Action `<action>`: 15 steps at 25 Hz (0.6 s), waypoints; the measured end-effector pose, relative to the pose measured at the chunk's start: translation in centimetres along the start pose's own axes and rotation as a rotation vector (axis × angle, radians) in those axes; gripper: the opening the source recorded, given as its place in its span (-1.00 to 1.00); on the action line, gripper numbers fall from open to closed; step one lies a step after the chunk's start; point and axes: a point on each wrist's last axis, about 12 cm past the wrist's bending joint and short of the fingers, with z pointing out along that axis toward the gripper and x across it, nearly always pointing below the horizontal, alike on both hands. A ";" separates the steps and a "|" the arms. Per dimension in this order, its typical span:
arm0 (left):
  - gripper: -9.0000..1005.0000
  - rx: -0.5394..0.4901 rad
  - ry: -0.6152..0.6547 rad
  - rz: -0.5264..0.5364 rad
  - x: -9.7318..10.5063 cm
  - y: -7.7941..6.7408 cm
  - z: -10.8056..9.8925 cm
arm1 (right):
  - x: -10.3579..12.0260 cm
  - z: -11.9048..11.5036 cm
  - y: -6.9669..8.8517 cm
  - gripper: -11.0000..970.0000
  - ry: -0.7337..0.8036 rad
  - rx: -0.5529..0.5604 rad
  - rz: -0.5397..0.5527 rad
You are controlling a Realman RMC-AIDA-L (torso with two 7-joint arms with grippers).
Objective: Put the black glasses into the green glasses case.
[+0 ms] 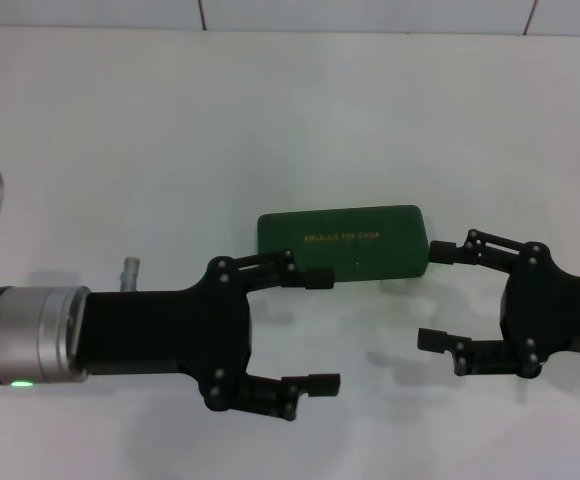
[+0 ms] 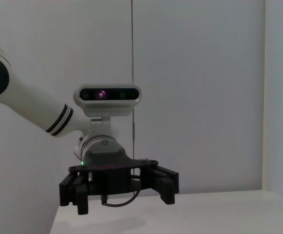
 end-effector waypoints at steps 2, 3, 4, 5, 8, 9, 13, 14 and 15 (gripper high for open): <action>0.75 -0.014 -0.006 -0.004 0.1 0.0 -0.2 | 0.0 0.0 0.0 0.72 0.000 0.001 -0.001; 0.75 -0.021 -0.009 -0.005 0.1 0.0 -0.2 | 0.0 0.0 0.0 0.74 -0.001 0.001 -0.001; 0.75 -0.025 -0.011 -0.005 0.1 0.0 -0.2 | 0.0 0.0 -0.1 0.77 -0.001 0.002 -0.001; 0.75 -0.027 -0.012 -0.004 0.1 0.0 -0.2 | 0.0 0.0 -0.1 0.77 -0.002 0.002 -0.001; 0.75 -0.027 -0.013 -0.004 0.1 0.0 -0.2 | 0.0 0.0 -0.1 0.76 -0.002 0.003 -0.007; 0.75 -0.027 -0.014 -0.004 0.1 0.0 -0.2 | 0.0 0.0 -0.1 0.76 -0.002 0.004 -0.012; 0.75 -0.027 -0.016 -0.004 0.2 -0.1 -0.1 | 0.1 0.1 0.1 0.76 -0.005 0.007 -0.031; 0.75 -0.027 -0.017 -0.005 0.2 -0.1 -0.1 | 0.2 0.1 0.1 0.76 -0.006 0.007 -0.033; 0.75 -0.027 -0.018 -0.005 0.2 -0.1 -0.1 | 0.2 0.1 0.1 0.76 -0.006 0.008 -0.033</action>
